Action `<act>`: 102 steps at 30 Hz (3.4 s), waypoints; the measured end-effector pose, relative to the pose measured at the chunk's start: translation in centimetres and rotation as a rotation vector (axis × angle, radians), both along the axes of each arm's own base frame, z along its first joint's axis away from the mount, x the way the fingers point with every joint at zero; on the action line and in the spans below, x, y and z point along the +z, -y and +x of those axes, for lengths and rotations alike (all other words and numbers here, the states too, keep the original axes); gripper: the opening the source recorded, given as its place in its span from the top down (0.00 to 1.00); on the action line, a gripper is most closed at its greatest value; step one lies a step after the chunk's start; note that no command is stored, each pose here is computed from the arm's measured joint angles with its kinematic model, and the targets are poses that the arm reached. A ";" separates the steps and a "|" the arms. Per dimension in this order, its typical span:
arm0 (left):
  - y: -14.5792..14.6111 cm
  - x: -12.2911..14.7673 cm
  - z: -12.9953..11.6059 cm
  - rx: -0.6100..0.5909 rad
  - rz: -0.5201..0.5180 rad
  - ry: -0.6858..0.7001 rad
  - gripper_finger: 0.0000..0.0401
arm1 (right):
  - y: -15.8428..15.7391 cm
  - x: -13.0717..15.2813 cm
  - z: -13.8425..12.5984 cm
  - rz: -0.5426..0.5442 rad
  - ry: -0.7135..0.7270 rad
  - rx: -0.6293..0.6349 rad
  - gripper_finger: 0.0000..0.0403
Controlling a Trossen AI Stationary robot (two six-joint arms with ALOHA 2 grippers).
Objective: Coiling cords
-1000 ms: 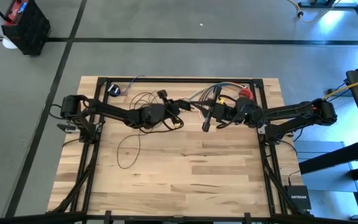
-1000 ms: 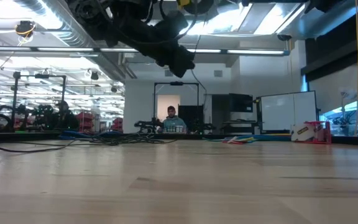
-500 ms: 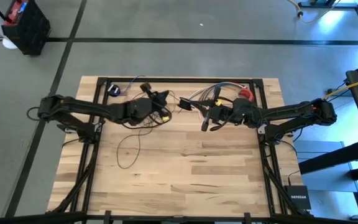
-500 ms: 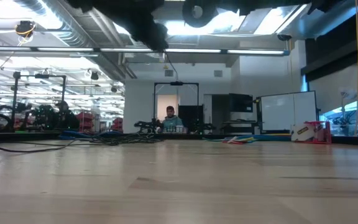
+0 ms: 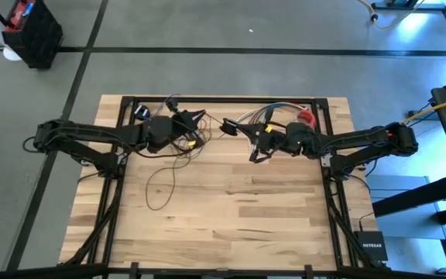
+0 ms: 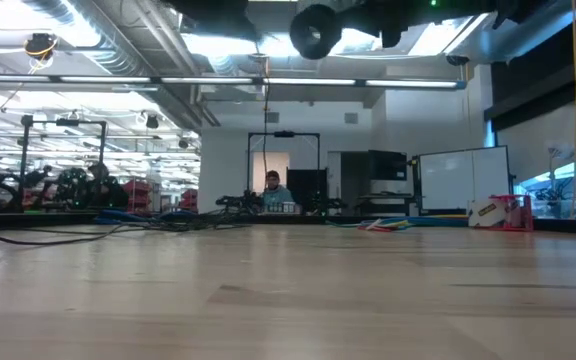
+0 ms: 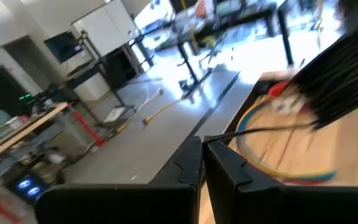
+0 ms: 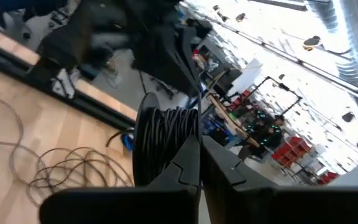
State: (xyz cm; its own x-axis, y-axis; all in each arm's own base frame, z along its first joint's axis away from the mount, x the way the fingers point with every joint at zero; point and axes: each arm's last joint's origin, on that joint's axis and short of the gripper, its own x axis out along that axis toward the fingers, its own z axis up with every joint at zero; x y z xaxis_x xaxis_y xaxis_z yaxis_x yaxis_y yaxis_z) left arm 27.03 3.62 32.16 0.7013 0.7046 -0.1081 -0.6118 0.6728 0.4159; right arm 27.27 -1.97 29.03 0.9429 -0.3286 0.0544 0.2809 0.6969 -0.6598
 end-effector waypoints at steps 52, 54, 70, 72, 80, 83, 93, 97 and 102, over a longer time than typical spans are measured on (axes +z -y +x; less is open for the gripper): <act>1.7 -3.8 5.5 -0.207 -0.220 0.236 0.98 | 2.6 -1.4 5.2 0.170 0.039 -0.221 0.99; 1.7 -4.1 5.7 -0.207 -0.218 0.231 0.98 | 2.5 -1.3 5.2 0.184 0.053 -0.217 0.99; 1.6 -5.9 7.2 -0.215 -0.161 0.186 0.98 | 2.4 0.1 5.3 0.252 0.199 -0.142 0.99; 1.5 -6.1 7.2 -0.212 -0.147 0.160 0.98 | 2.4 0.1 5.3 0.251 0.198 -0.135 0.99; 0.5 -6.8 7.1 -0.146 -0.116 0.068 0.98 | 2.2 0.6 5.0 0.285 0.218 -0.083 0.99; 0.0 -7.2 6.9 -0.130 -0.120 0.027 0.98 | 2.1 1.4 4.5 0.285 0.235 -0.074 0.99; -1.0 -7.7 6.7 -0.099 -0.122 -0.023 0.98 | 0.4 3.6 3.0 0.262 0.276 -0.011 0.99; -1.3 -7.7 6.7 -0.093 -0.100 -0.043 0.99 | -0.3 4.0 2.4 0.242 0.253 -0.010 0.99; -1.7 -7.9 6.5 -0.073 -0.084 -0.083 1.00 | -0.9 4.3 1.7 0.240 0.199 -0.009 0.99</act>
